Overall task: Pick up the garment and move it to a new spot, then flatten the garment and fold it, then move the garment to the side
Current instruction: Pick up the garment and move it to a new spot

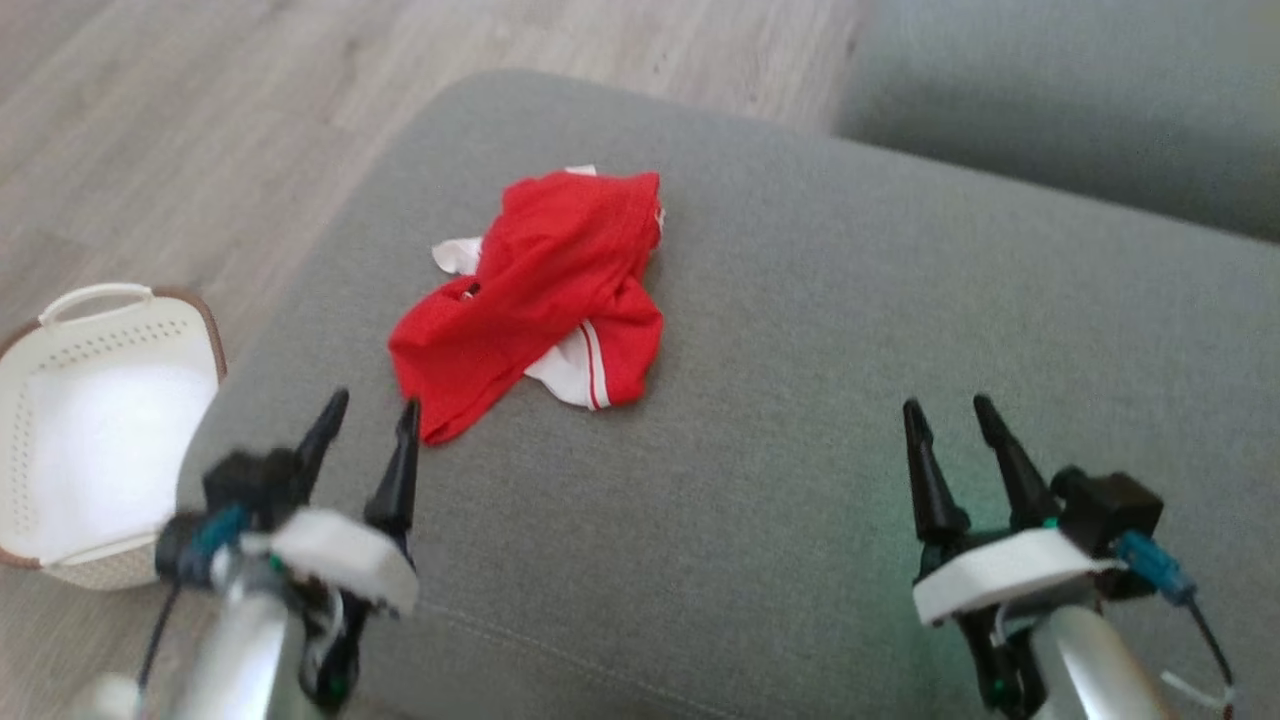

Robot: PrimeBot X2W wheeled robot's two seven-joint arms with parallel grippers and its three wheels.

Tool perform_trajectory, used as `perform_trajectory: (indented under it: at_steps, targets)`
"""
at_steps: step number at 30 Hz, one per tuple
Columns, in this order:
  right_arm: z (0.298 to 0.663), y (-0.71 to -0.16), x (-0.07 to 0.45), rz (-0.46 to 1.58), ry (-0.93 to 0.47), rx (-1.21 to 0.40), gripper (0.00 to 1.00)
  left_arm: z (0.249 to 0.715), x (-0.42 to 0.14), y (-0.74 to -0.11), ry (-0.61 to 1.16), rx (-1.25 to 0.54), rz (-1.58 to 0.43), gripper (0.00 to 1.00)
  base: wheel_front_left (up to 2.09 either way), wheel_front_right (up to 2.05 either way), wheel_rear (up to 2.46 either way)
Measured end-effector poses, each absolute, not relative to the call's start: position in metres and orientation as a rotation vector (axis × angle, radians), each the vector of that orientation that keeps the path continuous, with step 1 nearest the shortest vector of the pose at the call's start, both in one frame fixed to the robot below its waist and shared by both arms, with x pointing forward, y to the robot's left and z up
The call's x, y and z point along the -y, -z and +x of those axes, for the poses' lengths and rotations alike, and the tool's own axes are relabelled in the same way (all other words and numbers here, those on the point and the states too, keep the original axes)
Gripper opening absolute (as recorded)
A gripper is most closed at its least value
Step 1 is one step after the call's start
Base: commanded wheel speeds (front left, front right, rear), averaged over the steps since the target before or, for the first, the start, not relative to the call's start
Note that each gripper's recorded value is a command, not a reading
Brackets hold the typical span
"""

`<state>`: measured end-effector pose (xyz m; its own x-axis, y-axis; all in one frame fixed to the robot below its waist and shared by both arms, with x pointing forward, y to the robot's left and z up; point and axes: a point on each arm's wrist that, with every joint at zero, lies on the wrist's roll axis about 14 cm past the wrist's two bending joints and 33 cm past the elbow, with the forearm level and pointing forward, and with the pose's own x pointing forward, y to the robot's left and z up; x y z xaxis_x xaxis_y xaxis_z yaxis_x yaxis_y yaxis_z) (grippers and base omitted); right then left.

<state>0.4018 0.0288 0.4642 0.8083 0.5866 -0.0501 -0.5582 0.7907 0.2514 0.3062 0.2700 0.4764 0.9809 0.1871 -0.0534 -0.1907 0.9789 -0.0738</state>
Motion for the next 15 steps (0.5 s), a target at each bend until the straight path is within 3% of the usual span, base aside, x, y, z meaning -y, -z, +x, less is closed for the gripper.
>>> perform_trajectory:
  at_steps: [8,15]
  targets:
    - [0.432,-0.457,-0.014,0.217,-0.564,-0.125,1.00,0.373,-0.259,-0.463,-0.001,-0.223,0.046,1.00,0.00,0.00,0.00]
    - [0.450,-0.435,0.004,0.216,-0.506,-0.165,1.00,0.396,-0.257,-0.415,0.109,-0.445,0.136,1.00,0.00,0.00,0.00]
